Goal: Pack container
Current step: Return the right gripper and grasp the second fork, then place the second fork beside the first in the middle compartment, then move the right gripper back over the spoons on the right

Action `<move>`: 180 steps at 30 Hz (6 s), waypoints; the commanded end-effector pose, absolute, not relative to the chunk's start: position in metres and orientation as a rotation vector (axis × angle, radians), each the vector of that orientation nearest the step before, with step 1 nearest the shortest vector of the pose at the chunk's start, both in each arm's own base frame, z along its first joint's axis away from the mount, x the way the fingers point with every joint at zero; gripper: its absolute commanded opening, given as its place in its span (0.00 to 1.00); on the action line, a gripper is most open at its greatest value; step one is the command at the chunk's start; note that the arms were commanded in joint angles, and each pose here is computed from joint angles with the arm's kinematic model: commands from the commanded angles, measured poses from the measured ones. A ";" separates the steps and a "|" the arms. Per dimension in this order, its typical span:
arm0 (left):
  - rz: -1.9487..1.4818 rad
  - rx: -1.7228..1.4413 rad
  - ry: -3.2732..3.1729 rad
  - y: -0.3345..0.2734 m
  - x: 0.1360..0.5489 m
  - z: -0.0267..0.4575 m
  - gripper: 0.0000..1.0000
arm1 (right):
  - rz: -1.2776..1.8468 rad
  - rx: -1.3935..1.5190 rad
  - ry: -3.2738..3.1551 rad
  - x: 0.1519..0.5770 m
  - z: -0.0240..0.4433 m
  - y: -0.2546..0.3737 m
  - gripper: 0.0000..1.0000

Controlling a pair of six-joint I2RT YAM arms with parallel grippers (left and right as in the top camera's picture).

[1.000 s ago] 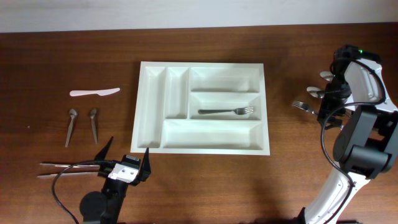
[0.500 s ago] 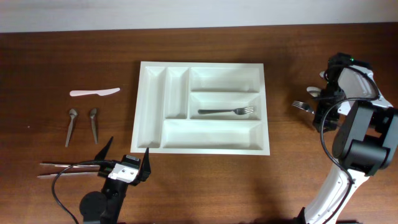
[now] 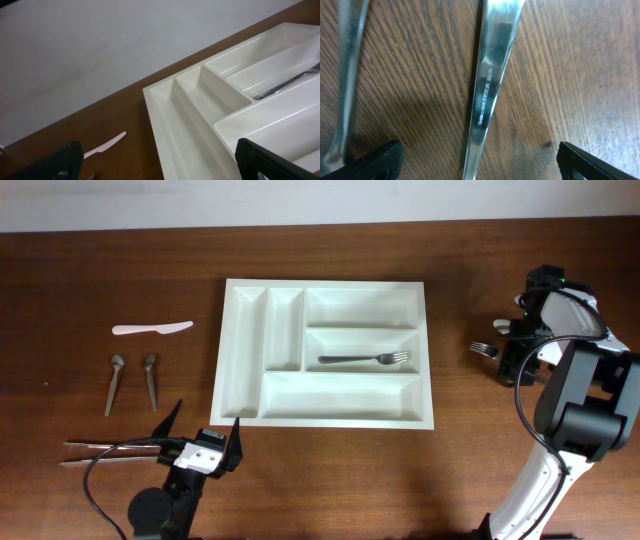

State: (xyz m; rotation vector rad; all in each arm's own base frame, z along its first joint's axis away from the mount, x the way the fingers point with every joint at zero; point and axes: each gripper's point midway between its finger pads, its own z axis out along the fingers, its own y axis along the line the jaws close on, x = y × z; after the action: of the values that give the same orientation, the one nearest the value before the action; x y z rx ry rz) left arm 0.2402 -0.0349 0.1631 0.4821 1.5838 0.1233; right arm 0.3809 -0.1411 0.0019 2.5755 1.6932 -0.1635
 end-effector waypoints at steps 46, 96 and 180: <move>0.118 0.468 1.589 -0.034 0.240 0.161 0.99 | 0.097 1.970 2.312 0.427 0.134 0.056 0.04; 0.118 0.468 1.589 -0.034 0.240 0.161 0.99 | -0.119 2.649 1.597 0.404 0.057 -0.182 0.99; 0.118 0.468 1.589 -0.034 0.240 0.161 0.99 | -0.163 2.475 1.646 0.446 0.115 -0.145 0.57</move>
State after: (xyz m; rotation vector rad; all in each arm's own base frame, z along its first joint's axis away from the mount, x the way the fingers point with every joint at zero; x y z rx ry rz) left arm 0.2402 -0.0349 0.1631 0.4821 1.5838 0.1233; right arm 0.4597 -0.1171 0.1131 2.4116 1.7621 -0.1101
